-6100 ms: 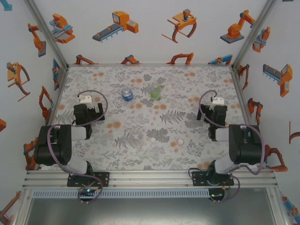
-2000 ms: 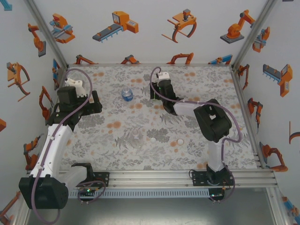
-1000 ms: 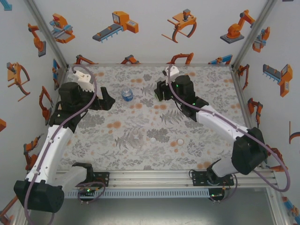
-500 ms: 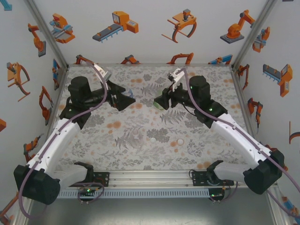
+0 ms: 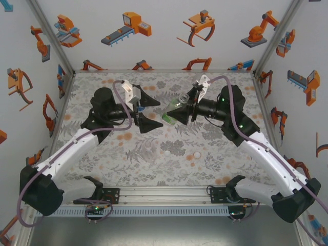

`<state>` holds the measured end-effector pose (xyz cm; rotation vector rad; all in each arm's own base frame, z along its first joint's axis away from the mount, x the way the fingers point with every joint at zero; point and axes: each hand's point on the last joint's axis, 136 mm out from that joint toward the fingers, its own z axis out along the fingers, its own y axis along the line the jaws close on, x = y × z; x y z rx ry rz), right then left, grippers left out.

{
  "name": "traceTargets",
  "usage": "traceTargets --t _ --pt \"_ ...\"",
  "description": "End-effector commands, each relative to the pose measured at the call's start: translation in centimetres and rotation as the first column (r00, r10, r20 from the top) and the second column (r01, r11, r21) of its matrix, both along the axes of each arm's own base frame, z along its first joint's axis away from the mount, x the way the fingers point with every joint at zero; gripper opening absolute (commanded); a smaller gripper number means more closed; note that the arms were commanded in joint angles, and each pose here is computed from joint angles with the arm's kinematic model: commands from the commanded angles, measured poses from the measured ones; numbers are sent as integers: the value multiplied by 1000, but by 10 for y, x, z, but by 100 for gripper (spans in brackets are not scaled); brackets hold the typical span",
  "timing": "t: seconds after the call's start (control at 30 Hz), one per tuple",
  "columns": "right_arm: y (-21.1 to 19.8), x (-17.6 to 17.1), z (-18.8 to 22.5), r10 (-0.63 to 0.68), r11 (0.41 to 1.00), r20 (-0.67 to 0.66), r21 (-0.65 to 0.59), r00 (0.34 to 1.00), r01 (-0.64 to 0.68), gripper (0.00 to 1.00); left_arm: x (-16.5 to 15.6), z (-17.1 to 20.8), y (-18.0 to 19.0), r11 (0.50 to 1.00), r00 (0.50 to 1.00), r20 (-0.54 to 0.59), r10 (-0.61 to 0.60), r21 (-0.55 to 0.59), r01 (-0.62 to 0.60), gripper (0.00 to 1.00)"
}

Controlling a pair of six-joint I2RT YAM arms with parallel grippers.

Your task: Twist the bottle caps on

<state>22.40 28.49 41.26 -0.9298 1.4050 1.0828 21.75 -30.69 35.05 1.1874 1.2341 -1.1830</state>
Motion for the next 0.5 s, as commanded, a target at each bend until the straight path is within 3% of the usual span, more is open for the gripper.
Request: traceTargets --t 0.0,0.17,0.47 --pt "2 -19 25 106 990 38 87 994 -109 40 -17 24 -12 993 990 102 -99 -54 105 100" --pt "7 -27 26 176 979 38 100 984 -179 37 -24 33 -29 983 984 70 -166 -73 171 94" --pt "9 -26 17 187 978 31 86 982 -189 35 -37 30 -51 968 969 32 -245 -47 246 74"
